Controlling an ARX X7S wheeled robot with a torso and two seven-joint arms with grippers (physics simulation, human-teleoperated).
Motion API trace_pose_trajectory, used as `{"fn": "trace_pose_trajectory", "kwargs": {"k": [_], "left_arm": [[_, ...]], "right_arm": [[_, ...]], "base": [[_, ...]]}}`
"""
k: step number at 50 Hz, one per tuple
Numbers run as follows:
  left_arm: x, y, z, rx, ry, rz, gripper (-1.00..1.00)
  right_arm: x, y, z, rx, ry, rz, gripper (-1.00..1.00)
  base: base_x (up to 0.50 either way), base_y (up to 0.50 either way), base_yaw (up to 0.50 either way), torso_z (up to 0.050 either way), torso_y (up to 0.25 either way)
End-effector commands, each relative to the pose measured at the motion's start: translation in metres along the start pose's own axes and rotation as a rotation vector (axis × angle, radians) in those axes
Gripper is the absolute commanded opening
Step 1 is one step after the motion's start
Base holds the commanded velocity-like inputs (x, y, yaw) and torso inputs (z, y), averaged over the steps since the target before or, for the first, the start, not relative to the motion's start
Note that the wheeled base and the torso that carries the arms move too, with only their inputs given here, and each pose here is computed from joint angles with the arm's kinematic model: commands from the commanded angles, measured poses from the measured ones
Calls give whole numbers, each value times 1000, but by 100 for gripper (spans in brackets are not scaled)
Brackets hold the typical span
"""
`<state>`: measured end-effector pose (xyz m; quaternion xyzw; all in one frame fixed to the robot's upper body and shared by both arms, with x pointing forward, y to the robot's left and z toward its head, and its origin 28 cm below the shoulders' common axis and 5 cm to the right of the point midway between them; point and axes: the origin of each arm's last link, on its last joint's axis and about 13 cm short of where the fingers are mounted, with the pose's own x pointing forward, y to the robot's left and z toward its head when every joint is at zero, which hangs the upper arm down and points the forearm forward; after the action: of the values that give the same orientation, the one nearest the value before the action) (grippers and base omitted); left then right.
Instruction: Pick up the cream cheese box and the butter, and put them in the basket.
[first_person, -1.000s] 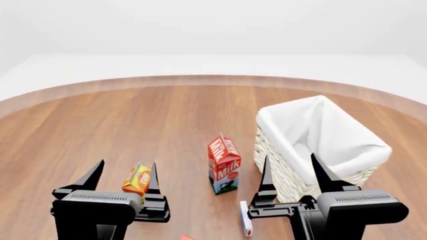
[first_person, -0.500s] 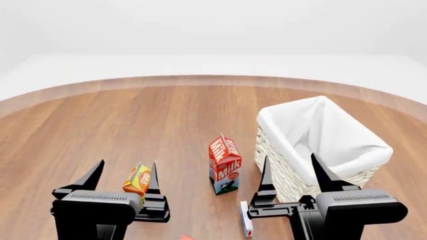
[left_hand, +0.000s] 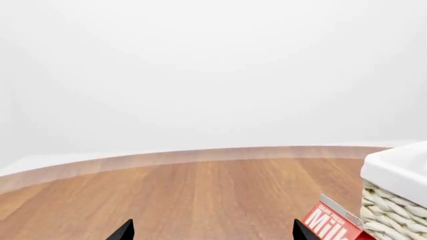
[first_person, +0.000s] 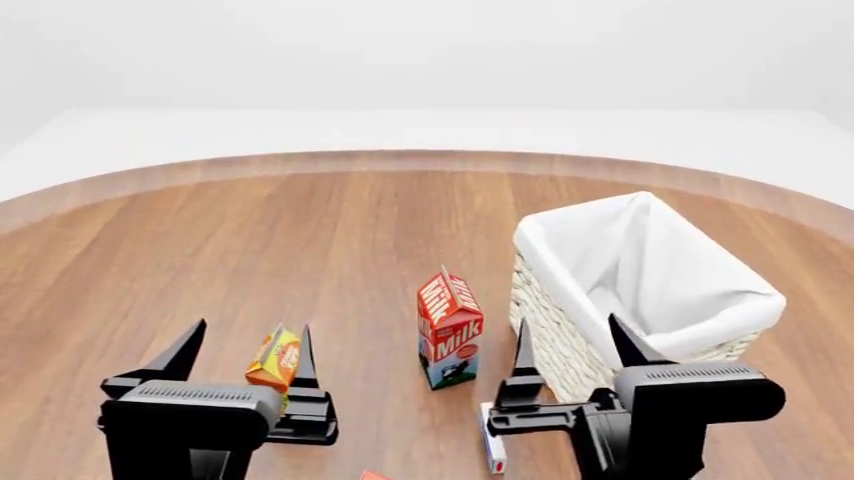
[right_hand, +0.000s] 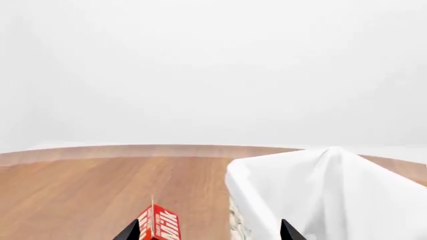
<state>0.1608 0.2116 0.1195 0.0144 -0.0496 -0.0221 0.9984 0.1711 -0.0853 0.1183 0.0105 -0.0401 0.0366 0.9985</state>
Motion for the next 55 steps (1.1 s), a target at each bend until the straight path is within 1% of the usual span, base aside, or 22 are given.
{"fn": "trace_pose_trajectory", "kwargs": {"k": [1,11,14,17,21,23,24,26,29,38,42,43,48,52,53,55], "left_arm": [[-1,1,2,3,-4,2,100],[-2,3,6,4,-9,5,100],[-1,4,5,3,-10,8,100],[-1,4,6,3,-10,10,100],[-2,5,6,4,-12,11,100],[-2,6,7,4,-14,15,100],[-2,7,7,5,-14,16,100],[-2,8,8,8,-14,20,100],[-1,11,10,4,-10,25,100],[4,10,21,8,25,41,100],[8,10,25,24,40,51,100],[10,9,27,34,41,48,100],[12,6,27,31,45,35,100],[14,4,35,76,38,13,100],[15,3,40,57,28,11,100],[14,3,42,55,24,0,100]], "right_arm": [[2,4,4,13,89,20,100],[7,10,10,-7,119,46,100],[9,11,11,-14,154,52,100],[11,12,13,-10,143,54,100],[17,13,13,16,186,50,100],[18,14,13,5,189,45,100],[19,15,11,-31,188,45,100],[20,15,11,-17,193,48,100],[20,15,11,-19,191,52,100],[26,15,14,-23,203,44,100],[28,15,15,-22,206,45,100],[29,15,15,-21,208,46,100],[30,13,14,-27,217,35,100],[30,11,16,-26,220,28,100],[31,11,17,-21,220,28,100],[31,11,19,-24,217,27,100]], "base": [[0,0,0,0,0],[0,0,0,0,0],[0,0,0,0,0],[0,0,0,0,0],[0,0,0,0,0],[0,0,0,0,0],[0,0,0,0,0],[0,0,0,0,0],[0,0,0,0,0],[0,0,0,0,0],[0,0,0,0,0],[0,0,0,0,0],[0,0,0,0,0],[0,0,0,0,0],[0,0,0,0,0],[0,0,0,0,0]]}}
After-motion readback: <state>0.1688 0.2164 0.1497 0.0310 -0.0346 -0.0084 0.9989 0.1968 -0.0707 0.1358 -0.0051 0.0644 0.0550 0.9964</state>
